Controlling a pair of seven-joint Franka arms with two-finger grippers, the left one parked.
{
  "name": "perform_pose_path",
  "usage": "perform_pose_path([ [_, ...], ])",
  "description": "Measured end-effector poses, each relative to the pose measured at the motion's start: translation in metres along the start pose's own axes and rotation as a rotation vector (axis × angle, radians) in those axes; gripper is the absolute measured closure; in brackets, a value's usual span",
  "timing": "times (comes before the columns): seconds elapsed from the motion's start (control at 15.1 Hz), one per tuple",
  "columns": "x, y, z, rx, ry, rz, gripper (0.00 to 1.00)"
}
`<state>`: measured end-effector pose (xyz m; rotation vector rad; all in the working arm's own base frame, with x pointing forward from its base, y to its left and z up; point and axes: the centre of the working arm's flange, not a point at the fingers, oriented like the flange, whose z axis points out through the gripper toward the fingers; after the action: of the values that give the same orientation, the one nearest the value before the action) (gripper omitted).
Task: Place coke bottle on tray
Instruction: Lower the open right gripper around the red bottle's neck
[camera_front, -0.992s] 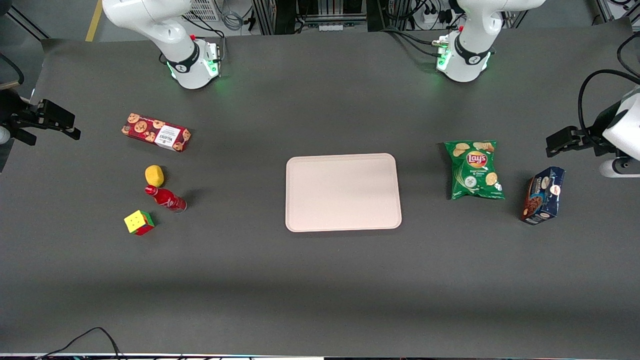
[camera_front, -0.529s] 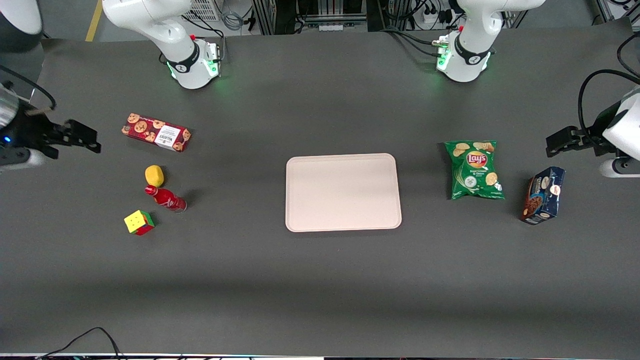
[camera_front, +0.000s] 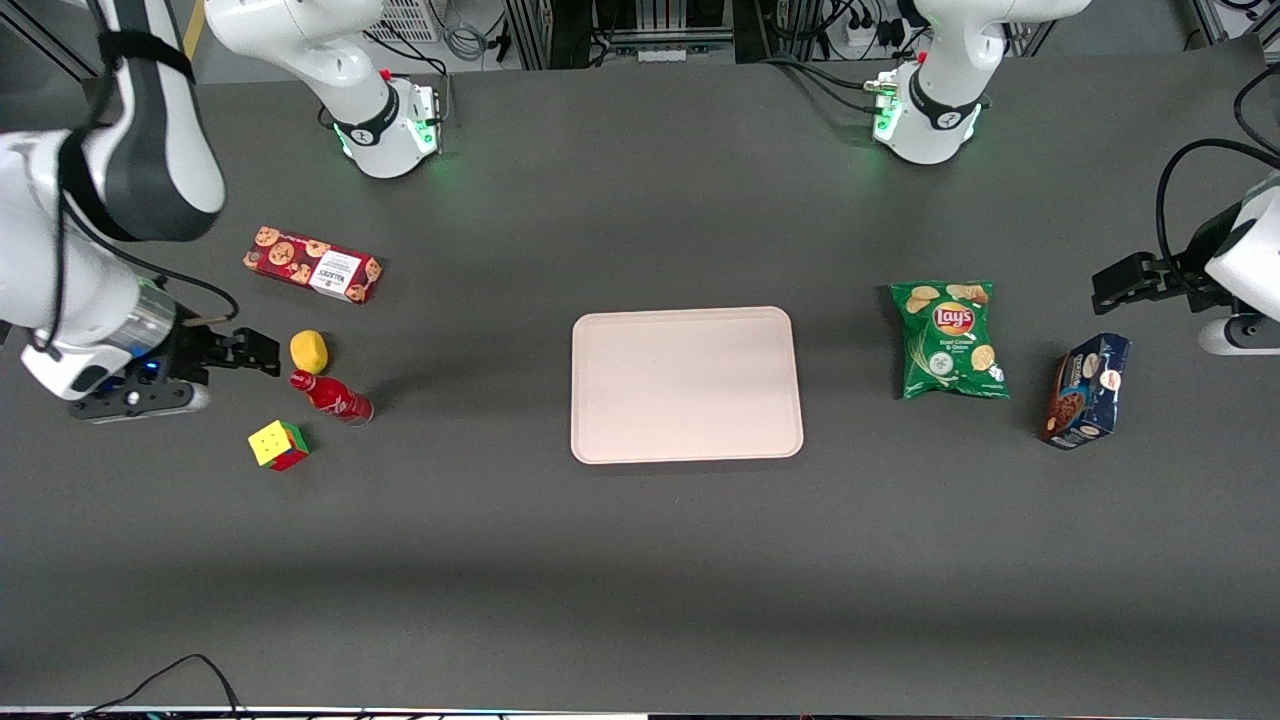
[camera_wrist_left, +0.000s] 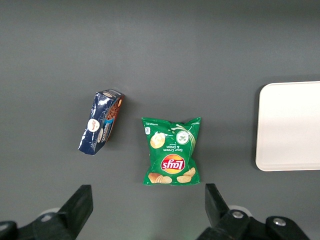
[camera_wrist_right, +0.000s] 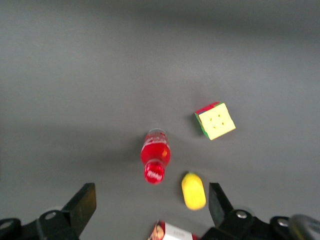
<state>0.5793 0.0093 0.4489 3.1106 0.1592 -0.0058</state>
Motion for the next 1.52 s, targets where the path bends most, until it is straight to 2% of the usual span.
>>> perform_pose_path([
  [0.2,-0.014,-0.002,0.052,-0.001,0.031,-0.001,0.0],
  [0.4,-0.031,-0.004,0.091,-0.001,0.038,-0.002,0.0],
  [1.19,-0.05,-0.005,0.127,-0.003,0.048,-0.017,0.02],
  [1.26,-0.05,-0.005,0.128,-0.004,0.05,-0.028,0.06],
  [1.45,-0.05,-0.003,0.13,-0.006,0.054,-0.038,0.33],
  [1.52,-0.05,-0.003,0.13,-0.006,0.056,-0.041,0.33],
])
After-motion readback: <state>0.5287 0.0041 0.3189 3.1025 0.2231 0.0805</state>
